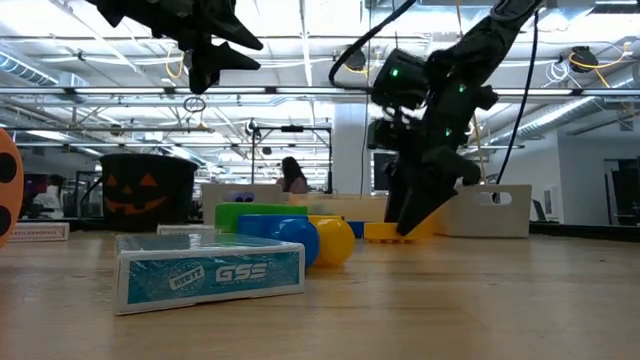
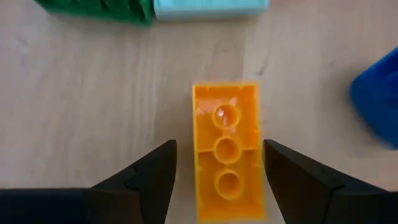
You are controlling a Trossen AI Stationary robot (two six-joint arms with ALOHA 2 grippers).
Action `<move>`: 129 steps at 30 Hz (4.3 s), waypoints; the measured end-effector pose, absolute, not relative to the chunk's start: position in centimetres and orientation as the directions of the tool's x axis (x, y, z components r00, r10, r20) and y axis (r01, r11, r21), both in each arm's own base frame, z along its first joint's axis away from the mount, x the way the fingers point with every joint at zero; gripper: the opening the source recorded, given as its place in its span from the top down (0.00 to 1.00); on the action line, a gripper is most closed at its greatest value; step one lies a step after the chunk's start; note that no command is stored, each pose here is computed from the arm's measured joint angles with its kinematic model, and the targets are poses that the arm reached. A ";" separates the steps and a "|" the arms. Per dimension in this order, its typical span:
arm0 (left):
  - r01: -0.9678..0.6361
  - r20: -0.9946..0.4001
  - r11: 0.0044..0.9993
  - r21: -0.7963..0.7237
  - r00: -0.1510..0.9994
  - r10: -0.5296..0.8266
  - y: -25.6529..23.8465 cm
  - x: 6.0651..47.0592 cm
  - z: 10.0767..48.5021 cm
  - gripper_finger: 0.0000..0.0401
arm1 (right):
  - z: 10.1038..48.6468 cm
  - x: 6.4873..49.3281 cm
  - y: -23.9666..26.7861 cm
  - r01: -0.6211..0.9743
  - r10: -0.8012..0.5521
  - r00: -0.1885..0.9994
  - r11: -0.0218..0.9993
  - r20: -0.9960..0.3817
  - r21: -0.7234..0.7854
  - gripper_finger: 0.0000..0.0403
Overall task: Pick & Place Toys
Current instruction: Put the top yellow game piece into the orange bin
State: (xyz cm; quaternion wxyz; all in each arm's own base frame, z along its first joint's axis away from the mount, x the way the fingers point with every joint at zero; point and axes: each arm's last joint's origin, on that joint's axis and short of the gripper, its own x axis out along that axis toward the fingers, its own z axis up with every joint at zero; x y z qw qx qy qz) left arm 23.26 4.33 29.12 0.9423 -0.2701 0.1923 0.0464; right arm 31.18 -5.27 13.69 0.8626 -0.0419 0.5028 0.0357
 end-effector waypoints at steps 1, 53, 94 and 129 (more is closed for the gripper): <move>-0.191 -0.388 0.850 -0.491 0.922 -0.017 4.3 23.3 29.1 0.66 | 13.5 31.2 -5.3 -0.097 0.024 0.485 0.995 -0.874 -0.027 0.44; -0.060 -0.189 0.984 0.165 0.978 0.091 3.8 25.0 38.9 0.39 | 28.7 31.1 -8.5 -0.264 0.511 0.856 0.312 0.073 0.913 0.68; 0.191 -0.411 0.433 0.881 0.763 0.499 -0.6 34.1 36.1 0.32 | 27.5 32.6 -10.0 -0.319 0.526 0.798 -0.047 0.295 0.947 0.68; 0.193 -0.366 0.347 0.918 0.750 0.551 -1.8 34.1 36.3 0.61 | 27.6 32.6 -10.2 -0.326 0.503 0.807 -0.059 0.310 0.944 0.68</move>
